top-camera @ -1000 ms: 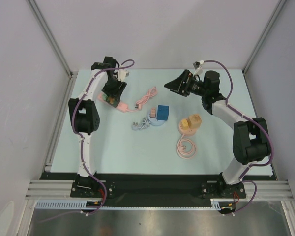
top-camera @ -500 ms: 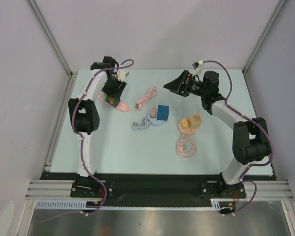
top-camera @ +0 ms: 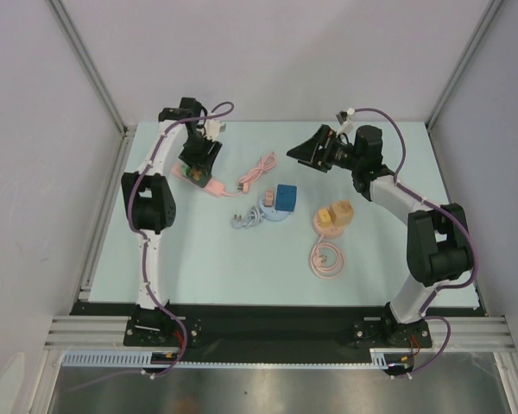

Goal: Insert the plug

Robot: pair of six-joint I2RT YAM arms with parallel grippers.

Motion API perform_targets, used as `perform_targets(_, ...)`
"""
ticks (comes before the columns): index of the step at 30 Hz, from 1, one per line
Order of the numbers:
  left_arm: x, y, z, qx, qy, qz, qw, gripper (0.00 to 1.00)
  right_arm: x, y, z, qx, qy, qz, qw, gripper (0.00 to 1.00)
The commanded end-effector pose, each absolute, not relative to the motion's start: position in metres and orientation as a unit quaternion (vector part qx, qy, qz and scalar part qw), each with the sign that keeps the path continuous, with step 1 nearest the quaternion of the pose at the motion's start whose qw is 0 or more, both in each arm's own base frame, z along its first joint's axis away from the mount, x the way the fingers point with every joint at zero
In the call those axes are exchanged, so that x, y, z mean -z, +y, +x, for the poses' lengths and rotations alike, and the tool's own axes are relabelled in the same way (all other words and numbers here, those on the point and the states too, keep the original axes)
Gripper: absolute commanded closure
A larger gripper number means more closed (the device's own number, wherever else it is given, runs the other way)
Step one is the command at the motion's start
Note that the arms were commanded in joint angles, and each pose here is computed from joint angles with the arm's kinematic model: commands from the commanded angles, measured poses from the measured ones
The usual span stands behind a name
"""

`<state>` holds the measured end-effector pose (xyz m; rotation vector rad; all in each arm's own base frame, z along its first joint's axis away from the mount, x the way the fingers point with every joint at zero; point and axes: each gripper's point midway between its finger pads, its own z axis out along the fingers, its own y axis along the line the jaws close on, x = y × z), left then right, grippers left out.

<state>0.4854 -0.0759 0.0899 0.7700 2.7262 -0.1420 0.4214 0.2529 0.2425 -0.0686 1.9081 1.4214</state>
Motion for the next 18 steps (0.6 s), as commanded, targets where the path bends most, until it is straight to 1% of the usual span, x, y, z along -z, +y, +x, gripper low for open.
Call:
perform_targets(1, -0.059, -0.072, 0.488, 0.052, 0.951, 0.277, 0.126, 1.0, -0.257, 0.256, 0.427, -0.555, 0.732, -0.044, 0.393, 0.0)
perform_targets(12, -0.052, -0.073, 0.494, 0.039, 0.953, 0.268, 0.137, 1.0, -0.259, 0.257, 0.427, -0.556, 0.731, -0.045, 0.394, 0.0)
perform_targets(15, -0.044, -0.07, 0.494, 0.028, 0.955, 0.264, 0.131, 1.0, -0.26, 0.257, 0.427, -0.556, 0.73, -0.045, 0.395, 0.0)
perform_targets(18, -0.03, -0.073, 0.482, 0.031, 0.958, 0.261, 0.114, 1.0, -0.26, 0.257, 0.427, -0.557, 0.73, -0.046, 0.395, 0.0)
